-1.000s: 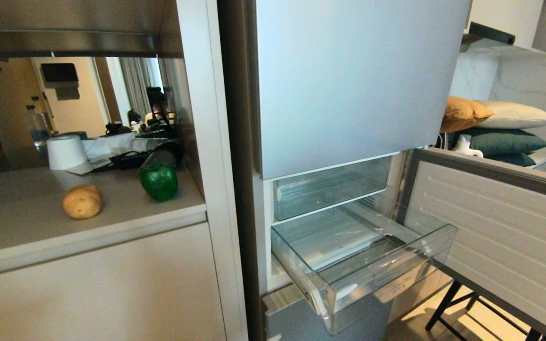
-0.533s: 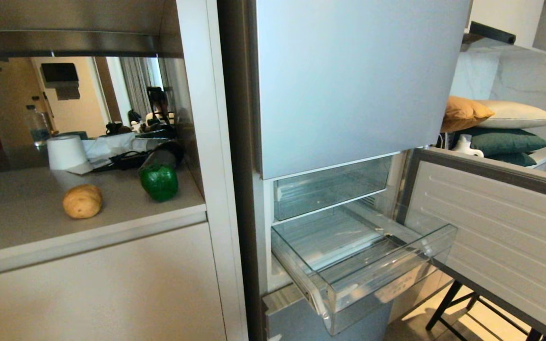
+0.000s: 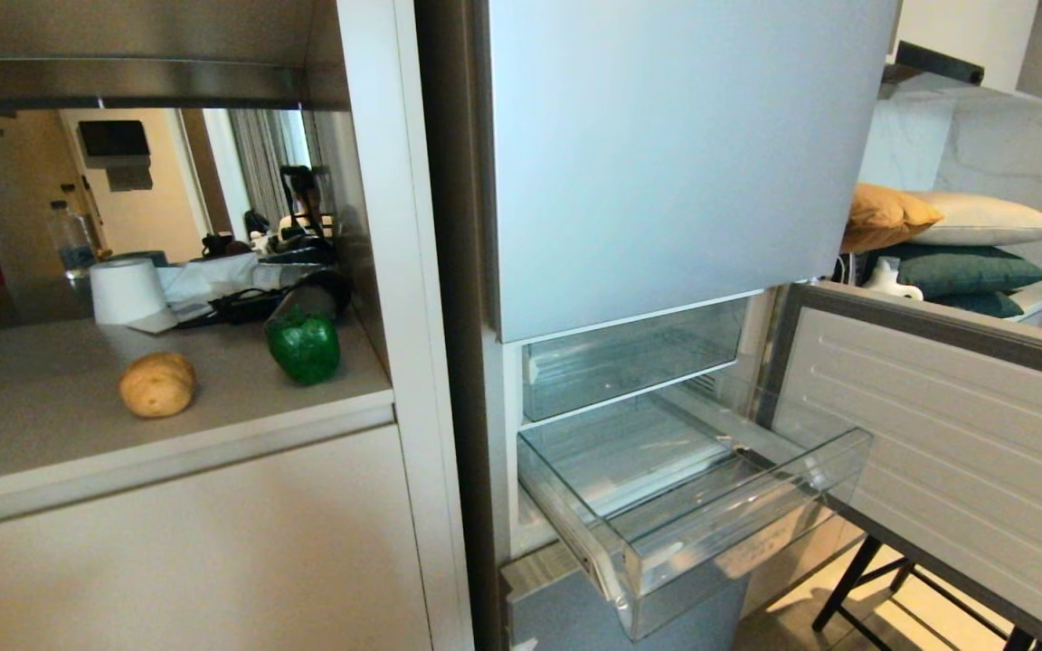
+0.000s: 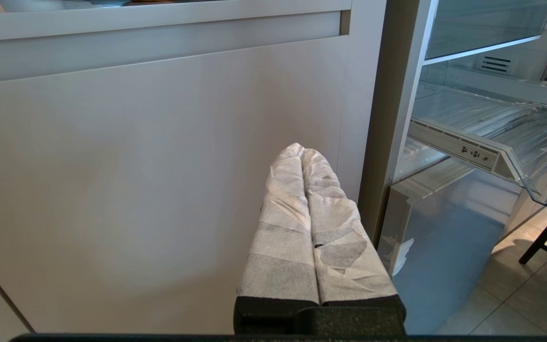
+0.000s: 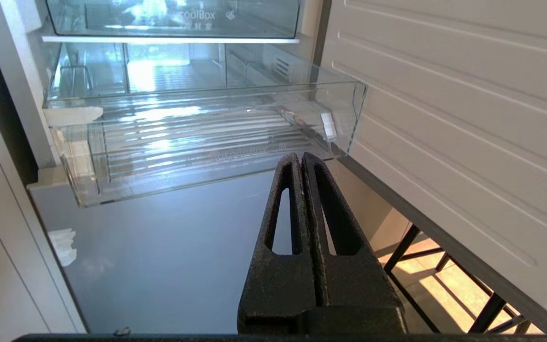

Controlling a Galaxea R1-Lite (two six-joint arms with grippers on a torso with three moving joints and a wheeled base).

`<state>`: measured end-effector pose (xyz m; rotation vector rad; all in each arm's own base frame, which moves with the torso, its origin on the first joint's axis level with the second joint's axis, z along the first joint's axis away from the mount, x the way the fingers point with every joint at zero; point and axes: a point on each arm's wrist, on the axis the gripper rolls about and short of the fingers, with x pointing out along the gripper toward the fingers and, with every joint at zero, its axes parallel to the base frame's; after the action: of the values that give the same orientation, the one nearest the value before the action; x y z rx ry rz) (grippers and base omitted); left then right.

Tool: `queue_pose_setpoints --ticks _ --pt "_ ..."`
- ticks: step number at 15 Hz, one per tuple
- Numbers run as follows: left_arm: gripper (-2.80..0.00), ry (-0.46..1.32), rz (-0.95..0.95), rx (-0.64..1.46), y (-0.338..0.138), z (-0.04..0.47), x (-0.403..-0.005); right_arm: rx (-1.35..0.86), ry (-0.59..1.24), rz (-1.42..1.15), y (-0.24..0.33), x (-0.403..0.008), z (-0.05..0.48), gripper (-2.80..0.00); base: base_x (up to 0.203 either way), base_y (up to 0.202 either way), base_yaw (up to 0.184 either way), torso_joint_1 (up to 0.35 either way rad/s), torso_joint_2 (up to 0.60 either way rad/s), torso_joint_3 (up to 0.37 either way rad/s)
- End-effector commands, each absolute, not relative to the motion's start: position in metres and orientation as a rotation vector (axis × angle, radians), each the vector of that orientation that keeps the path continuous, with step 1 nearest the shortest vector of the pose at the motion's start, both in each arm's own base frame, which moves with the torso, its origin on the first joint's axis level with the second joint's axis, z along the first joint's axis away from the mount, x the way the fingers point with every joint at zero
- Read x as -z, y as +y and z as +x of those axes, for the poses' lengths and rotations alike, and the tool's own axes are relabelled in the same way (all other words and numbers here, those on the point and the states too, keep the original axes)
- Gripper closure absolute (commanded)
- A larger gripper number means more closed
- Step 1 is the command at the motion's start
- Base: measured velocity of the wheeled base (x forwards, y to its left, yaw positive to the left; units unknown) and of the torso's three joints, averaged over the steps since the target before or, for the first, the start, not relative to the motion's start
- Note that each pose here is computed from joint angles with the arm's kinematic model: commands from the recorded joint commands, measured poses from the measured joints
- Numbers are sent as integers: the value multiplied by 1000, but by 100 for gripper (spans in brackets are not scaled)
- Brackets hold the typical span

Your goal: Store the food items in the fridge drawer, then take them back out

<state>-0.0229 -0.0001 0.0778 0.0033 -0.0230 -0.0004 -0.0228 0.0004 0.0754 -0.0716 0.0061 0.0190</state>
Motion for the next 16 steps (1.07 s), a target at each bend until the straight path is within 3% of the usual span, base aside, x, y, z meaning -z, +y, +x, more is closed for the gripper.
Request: queue_pose_setpoints --ticks 1,6,16 --pt "0 -12 3 0 0 -22 -75 -20 10 -72 0 -74 -23 0 0 0 0 0 0 0" --pt "0 -12 3 0 0 -22 -75 -17 7 -51 0 -75 -23 0 0 -1 14 1 0 0" --pt "0 -12 3 0 0 -22 -75 -15 6 -35 0 -75 -23 0 1 -7 170 3 3 2"
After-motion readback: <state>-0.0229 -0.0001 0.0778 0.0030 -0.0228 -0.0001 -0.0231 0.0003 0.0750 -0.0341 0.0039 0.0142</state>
